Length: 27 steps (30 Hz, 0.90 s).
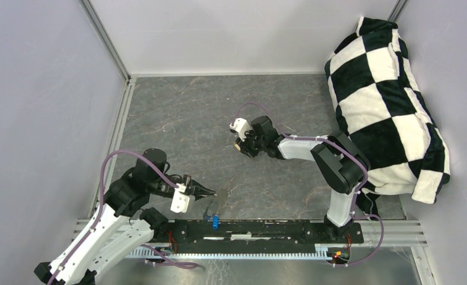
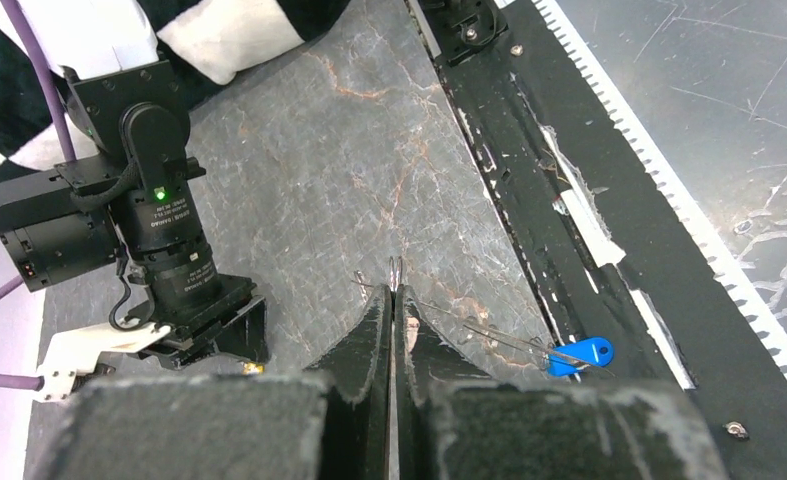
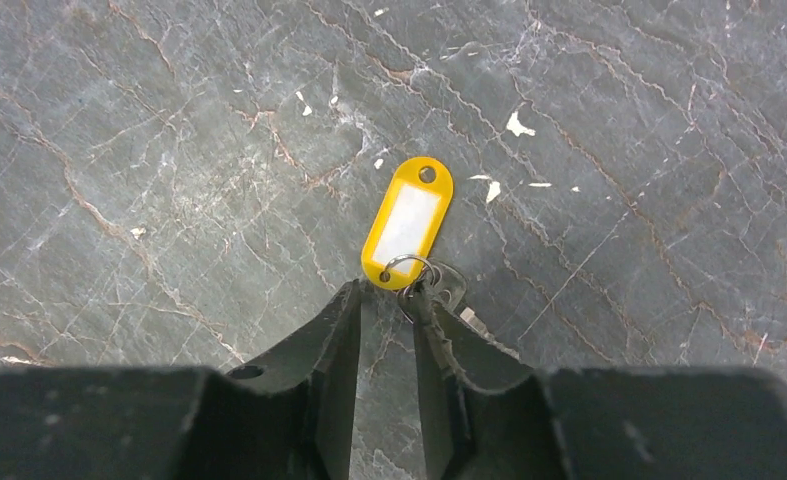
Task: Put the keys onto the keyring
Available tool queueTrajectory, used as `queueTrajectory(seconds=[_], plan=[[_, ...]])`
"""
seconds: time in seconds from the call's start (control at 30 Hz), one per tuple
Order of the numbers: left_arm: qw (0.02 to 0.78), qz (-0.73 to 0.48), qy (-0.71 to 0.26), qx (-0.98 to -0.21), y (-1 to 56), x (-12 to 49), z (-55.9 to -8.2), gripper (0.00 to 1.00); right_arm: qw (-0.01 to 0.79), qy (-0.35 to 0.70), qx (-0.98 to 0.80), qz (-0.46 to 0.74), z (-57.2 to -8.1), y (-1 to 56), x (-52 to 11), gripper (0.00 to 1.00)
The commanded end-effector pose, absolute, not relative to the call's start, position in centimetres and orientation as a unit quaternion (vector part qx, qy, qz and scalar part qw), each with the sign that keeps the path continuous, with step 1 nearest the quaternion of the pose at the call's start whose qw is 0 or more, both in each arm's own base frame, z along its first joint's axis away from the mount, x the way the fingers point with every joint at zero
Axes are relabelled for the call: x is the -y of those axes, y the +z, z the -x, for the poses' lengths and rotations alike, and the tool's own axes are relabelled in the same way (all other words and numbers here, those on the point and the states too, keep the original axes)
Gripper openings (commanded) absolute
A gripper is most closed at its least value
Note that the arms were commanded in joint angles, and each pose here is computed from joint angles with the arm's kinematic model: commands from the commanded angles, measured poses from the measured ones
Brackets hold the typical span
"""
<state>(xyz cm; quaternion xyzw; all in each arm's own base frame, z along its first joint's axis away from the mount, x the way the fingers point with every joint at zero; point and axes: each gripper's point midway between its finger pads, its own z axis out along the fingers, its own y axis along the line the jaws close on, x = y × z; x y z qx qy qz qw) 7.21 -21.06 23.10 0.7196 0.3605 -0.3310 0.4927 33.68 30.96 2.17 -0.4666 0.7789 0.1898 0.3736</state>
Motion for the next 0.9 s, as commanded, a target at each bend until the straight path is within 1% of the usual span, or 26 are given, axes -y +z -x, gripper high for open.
queueTrajectory(seconds=[0.0, 0.17, 0.3, 0.57, 0.7, 0.77, 0.8, 0.83, 0.87], plan=[[0.516, -0.715, -0.315, -0.35, 25.4, 21.5, -8.1, 0.02, 0.398, 0.199, -0.761, 0.472, -35.0, 3.5, -32.0, 0.28], [0.516, -0.715, -0.302, -0.363, 25.3, 21.7, -9.2, 0.02, 0.413, 0.208, -0.75, 0.473, -35.1, 4.4, -32.3, 0.15], [0.511, -0.716, -0.298, -0.37, 25.3, 21.8, -9.7, 0.02, 0.421, 0.211, -0.742, 0.478, -35.0, 5.1, -32.3, 0.01], [0.521, -0.703, -0.286, -0.392, 25.5, 22.2, -11.2, 0.02, 0.473, 0.22, -0.71, 0.474, -33.7, 7.9, -31.4, 0.0], [0.529, -0.695, -0.285, -0.394, 26.0, 22.4, -11.6, 0.02, 0.479, 0.212, -0.709, 0.473, -33.5, 8.1, -30.7, 0.0], [0.532, -0.694, -0.283, -0.395, 26.1, 22.5, -11.9, 0.02, 0.484, 0.212, -0.703, 0.476, -33.4, 8.2, -30.6, 0.01], [0.532, -0.694, -0.282, -0.396, 26.1, 22.5, -12.0, 0.02, 0.482, 0.211, -0.704, 0.477, -33.4, 8.0, -30.5, 0.09], [0.531, -0.694, -0.283, -0.396, 26.0, 22.6, -12.0, 0.02, 0.479, 0.212, -0.703, 0.481, -33.4, 7.7, -30.6, 0.23], [0.53, -0.694, -0.283, -0.397, 26.0, 22.6, -12.1, 0.02, 0.474, 0.213, -0.703, 0.486, -33.3, 7.4, -30.7, 0.31]])
